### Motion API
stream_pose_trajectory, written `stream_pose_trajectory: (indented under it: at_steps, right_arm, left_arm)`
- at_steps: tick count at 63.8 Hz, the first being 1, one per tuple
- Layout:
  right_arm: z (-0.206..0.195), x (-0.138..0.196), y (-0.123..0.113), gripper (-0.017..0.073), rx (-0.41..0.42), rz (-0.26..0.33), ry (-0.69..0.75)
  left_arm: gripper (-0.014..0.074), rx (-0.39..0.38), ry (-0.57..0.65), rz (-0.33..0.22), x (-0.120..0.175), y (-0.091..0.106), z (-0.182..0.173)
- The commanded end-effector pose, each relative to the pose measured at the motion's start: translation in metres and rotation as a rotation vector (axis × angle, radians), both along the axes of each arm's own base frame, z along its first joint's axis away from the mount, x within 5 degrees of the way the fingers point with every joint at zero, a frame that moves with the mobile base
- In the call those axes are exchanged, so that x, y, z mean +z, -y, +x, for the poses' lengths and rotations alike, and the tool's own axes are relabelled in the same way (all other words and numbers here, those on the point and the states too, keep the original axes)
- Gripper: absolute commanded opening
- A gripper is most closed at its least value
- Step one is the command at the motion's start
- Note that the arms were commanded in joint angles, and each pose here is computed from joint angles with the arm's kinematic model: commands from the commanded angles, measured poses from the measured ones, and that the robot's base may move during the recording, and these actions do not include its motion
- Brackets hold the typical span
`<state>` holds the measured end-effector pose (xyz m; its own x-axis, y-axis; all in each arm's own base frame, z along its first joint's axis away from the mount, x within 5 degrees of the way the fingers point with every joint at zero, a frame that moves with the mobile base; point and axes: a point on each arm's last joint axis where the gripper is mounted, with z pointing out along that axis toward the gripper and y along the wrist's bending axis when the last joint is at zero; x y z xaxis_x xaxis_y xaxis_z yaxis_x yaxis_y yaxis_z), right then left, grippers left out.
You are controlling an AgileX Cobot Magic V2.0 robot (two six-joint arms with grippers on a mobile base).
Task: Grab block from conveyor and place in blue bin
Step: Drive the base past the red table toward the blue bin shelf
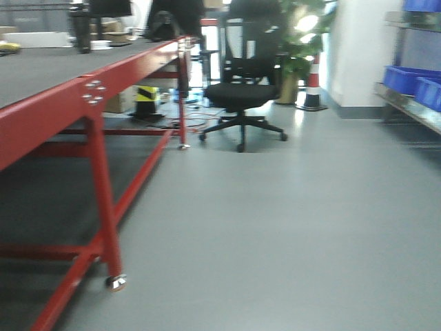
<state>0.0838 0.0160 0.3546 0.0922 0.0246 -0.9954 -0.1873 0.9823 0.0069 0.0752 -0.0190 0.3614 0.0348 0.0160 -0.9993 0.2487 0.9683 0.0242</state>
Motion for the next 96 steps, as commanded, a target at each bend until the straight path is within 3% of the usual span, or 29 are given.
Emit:
stream_pose_trajectory:
  at_steps: [1,96]
  right_arm:
    - [-0.0019,0.0046,0.0003,-0.0162,0.001,0.005,0.029]
    - [-0.0019,0.0052,0.0003,-0.0162,0.001,0.007,0.036]
  left_arm:
    - [-0.0111,0.003,0.028,-0.001,0.0040,-0.0006,-0.0011]
    - [-0.0111,0.003,0.030,-0.002,0.0042,-0.0005,-0.0011]
